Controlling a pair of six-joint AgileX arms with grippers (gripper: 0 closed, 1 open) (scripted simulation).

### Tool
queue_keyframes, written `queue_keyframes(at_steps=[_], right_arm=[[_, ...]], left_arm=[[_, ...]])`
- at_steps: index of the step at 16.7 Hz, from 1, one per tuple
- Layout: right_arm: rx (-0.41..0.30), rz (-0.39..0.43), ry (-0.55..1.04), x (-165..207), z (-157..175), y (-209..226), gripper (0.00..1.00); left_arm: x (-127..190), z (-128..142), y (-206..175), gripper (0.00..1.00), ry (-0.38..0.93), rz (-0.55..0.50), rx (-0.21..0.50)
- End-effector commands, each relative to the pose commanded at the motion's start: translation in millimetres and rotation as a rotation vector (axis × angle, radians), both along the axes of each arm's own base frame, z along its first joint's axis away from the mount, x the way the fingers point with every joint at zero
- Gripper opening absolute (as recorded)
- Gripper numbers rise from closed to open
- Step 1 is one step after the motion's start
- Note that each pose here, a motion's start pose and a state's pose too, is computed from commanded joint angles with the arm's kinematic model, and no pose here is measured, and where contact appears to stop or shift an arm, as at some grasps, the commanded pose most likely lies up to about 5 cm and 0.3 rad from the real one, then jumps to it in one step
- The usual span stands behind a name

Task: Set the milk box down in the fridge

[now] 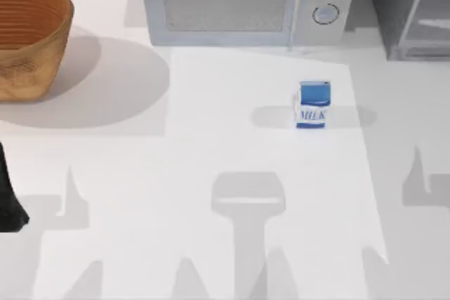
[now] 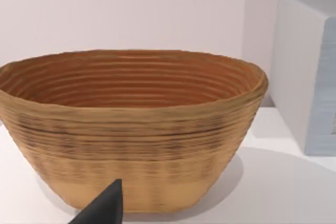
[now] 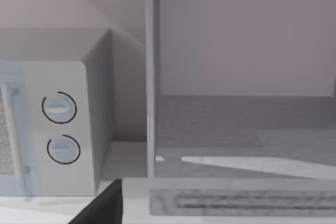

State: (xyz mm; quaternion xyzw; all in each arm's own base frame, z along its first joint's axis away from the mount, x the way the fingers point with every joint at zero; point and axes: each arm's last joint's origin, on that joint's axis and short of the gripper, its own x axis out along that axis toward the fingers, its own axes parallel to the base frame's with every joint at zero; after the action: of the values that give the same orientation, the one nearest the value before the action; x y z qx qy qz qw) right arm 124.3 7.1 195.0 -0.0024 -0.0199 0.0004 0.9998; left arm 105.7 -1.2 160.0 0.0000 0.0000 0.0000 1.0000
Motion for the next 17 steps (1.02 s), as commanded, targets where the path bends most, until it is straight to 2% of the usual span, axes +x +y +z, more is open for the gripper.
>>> queue_keyframes(at_steps=[5,9,13,17], right_arm=[[0.0,-0.003,-0.025,44.4,28.4,19.8,1.0],[0.004,-0.007,-0.03,96.6,28.6,52.1,1.0],[0.009,-0.009,-0.02,145.4,-4.1,97.9,1.0],[0.012,-0.011,-0.001,172.6,-63.8,145.0,1.0]], left_arm=[[0.0,0.0,0.0,1.0,0.0,0.0,0.0],[0.0,0.0,0.0,1.0,0.0,0.0,0.0],[0.0,0.0,0.0,1.0,0.0,0.0,0.0],[0.0,0.0,0.0,1.0,0.0,0.0,0.0]])
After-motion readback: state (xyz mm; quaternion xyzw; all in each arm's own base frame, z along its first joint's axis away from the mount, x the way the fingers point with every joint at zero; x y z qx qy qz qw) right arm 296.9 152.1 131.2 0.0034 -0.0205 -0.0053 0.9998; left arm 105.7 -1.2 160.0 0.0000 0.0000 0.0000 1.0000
